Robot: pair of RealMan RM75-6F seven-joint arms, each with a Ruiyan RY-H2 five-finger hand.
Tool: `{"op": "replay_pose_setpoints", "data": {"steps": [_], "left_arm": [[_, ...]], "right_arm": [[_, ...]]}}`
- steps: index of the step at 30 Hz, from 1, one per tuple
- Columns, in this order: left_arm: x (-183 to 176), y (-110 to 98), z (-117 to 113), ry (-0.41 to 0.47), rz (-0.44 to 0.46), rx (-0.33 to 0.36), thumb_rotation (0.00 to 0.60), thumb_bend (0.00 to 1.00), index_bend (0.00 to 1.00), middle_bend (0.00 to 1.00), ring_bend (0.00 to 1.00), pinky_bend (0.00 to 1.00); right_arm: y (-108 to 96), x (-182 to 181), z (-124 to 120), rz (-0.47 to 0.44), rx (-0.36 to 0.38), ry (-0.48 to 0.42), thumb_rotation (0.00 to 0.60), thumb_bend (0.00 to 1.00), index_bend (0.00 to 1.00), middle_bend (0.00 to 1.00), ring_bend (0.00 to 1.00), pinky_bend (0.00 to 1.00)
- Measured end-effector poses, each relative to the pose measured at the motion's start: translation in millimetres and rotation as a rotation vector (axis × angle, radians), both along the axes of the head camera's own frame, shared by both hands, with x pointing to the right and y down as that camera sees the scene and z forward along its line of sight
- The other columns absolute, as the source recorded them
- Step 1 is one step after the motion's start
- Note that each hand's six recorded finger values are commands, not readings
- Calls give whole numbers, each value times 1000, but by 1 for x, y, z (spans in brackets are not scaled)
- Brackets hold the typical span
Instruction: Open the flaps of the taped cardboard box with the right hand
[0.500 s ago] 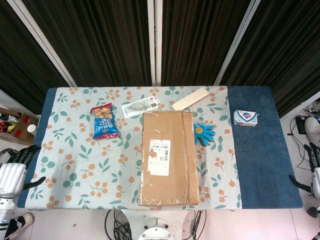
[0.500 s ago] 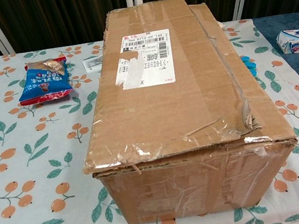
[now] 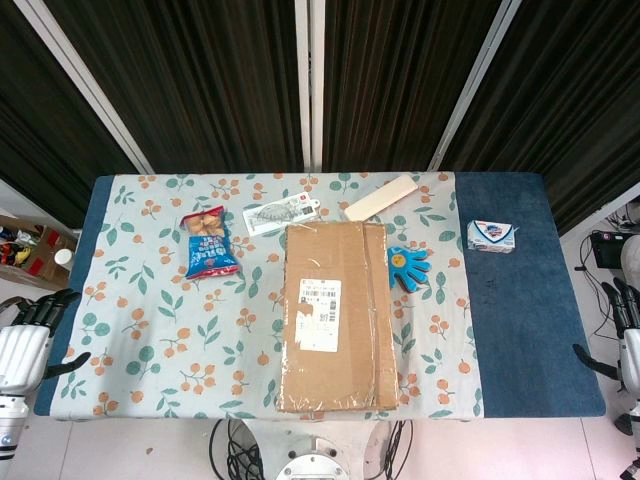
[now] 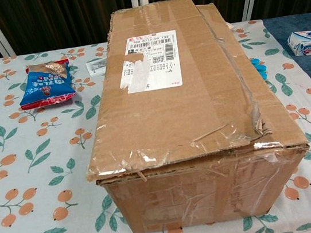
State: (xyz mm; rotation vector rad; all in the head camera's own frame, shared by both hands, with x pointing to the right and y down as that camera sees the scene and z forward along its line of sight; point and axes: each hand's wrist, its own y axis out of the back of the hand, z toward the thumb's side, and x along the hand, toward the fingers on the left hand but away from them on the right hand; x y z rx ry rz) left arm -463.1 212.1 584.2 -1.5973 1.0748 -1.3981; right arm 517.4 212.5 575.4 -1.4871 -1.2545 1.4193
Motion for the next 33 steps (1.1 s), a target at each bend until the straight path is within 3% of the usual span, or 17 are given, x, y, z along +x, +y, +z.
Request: {"op": "replay_pose_setpoints", "data": {"steps": [8, 18, 26, 33], "left_arm": [[-4, 6, 1, 4, -12, -11, 600, 0, 155, 155, 164, 269], [-10, 16, 7, 3, -33, -36, 600, 0, 155, 155, 164, 269], [-15, 18, 4, 2, -43, -32, 600, 0, 155, 155, 164, 269], [-15, 18, 3, -1, -40, -30, 600, 0, 155, 155, 165, 269]], "right_arm": [[-35, -57, -15, -151, 59, -58, 600, 83, 0, 0, 0, 0], [-80, -201, -33, -484, 97, -95, 600, 77, 0, 0, 0, 0], [-92, -289, -24, -707, 35, -110, 600, 54, 0, 0, 0, 0], [-84, -307, -4, -750, -20, -92, 600, 54, 0, 0, 0, 0]]}}
